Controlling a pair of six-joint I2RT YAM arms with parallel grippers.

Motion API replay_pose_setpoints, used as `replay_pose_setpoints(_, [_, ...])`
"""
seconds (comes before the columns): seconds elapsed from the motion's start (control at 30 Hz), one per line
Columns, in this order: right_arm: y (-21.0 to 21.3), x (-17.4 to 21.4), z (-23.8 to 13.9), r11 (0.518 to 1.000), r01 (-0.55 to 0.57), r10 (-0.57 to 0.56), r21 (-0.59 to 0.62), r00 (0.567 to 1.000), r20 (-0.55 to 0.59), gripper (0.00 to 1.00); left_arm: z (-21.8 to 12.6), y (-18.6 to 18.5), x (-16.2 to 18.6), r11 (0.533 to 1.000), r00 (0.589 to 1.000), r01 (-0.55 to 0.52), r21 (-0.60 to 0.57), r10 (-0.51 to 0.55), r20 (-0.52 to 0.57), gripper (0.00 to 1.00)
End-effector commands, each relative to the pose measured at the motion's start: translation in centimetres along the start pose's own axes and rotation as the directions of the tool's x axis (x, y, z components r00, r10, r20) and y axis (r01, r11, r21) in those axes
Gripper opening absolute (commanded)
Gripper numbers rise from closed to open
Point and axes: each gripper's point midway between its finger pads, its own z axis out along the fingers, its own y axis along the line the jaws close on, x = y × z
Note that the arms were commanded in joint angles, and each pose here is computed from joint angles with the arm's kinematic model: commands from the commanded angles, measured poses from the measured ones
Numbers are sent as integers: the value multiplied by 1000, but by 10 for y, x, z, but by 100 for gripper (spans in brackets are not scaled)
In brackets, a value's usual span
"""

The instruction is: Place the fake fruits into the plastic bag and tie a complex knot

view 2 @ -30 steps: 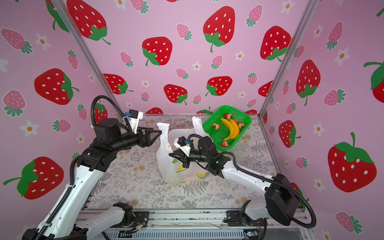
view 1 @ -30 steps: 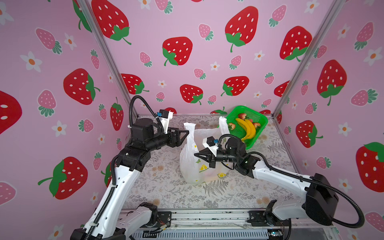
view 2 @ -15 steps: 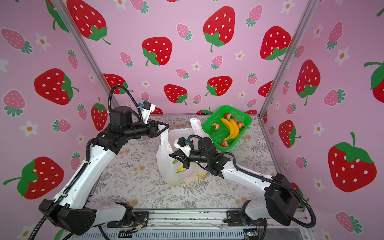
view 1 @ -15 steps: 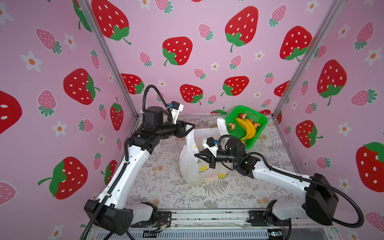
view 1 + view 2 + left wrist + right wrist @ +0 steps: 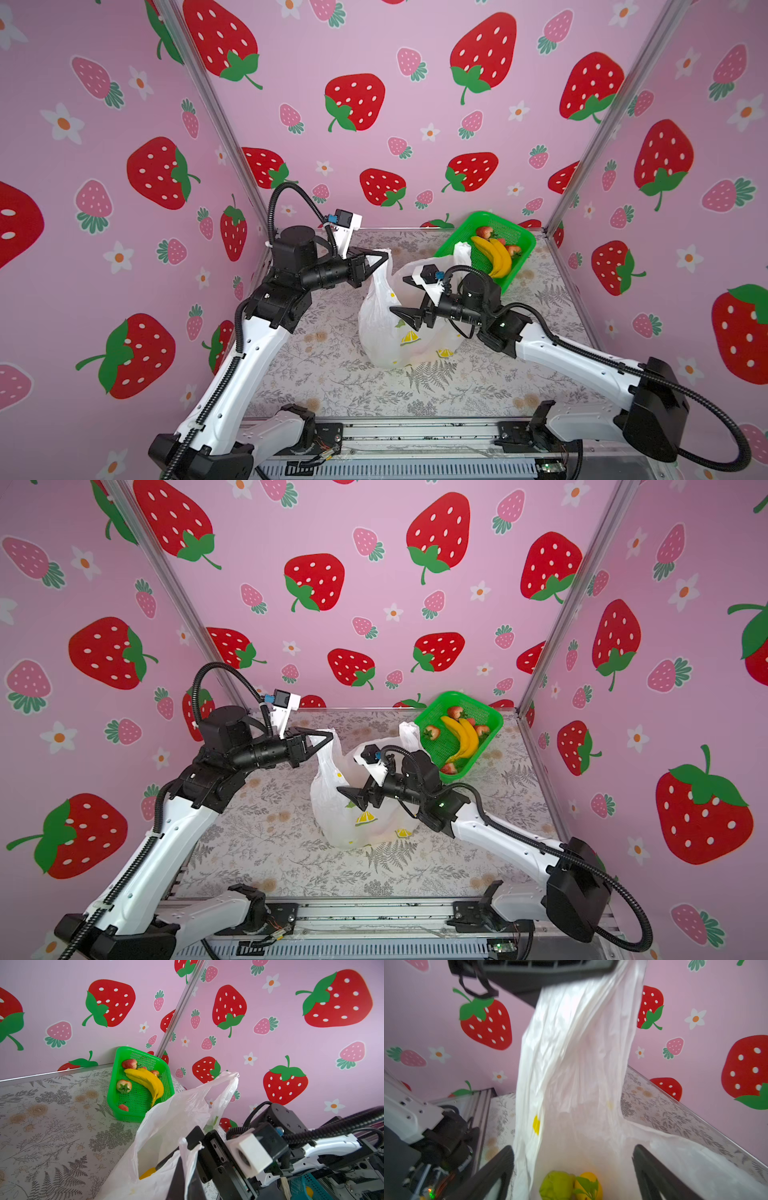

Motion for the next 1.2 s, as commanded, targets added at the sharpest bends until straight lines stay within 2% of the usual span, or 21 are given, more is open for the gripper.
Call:
replay_pose_setpoints(0.0, [12,-42,-2,994,94,-86,-58,989,123,100,0,-9,-2,999,999,-29,31,29,22,0])
replay_pose_setpoints(0.2, [7,-48,18,987,141,-130,-71,981,142,100,-1,-13,0,999,999,-33,42,32,22,0])
replay_pose_setpoints(0.4, [0,-37,45,986,116,-99,-120,985,138,100,-5,-17,-3,998,999,-36,45,34,39,0])
replay_pose_setpoints(0.43, [-1,-34,45,987,105,-87,-125,986,140,98,-7,-18,-4,998,998,-41,45,39,44,0])
replay_pose_setpoints(0.47, [-1,-28,46,986,92,-72,-140,987,142,91,-8,-19,-5,998,998,-42,43,40,52,0])
replay_pose_setpoints(0.57, [7,-9,46,977,57,-30,-204,991,133,62,-11,-18,-9,999,997,-33,23,31,75,0])
replay_pose_setpoints(0.63, [12,11,45,974,21,5,-226,993,116,53,-13,-14,-11,1000,996,-13,-2,13,91,0])
replay_pose_setpoints(0.73, [16,35,40,972,-21,46,-232,994,100,26,-12,-7,-12,999,995,18,-30,-15,102,0])
replay_pose_setpoints(0.77, [17,38,38,972,-27,52,-233,993,103,19,-12,-4,-12,999,994,28,-41,-24,103,0])
replay_pose_setpoints(0.83, [18,44,36,973,-37,60,-230,994,93,12,-10,-1,-10,998,994,43,-51,-38,99,0])
replay_pose_setpoints(1.0, [4,48,39,988,-48,57,-149,997,55,14,-5,0,-8,997,994,72,-32,-70,84,0])
replay_pose_setpoints(1.07, [-1,42,40,992,-54,61,-115,997,55,24,-4,-1,-7,996,993,88,-19,-86,83,0])
replay_pose_setpoints(1.17, [-1,29,38,995,-57,63,-82,994,84,47,-3,-2,-4,994,992,107,-16,-105,74,0])
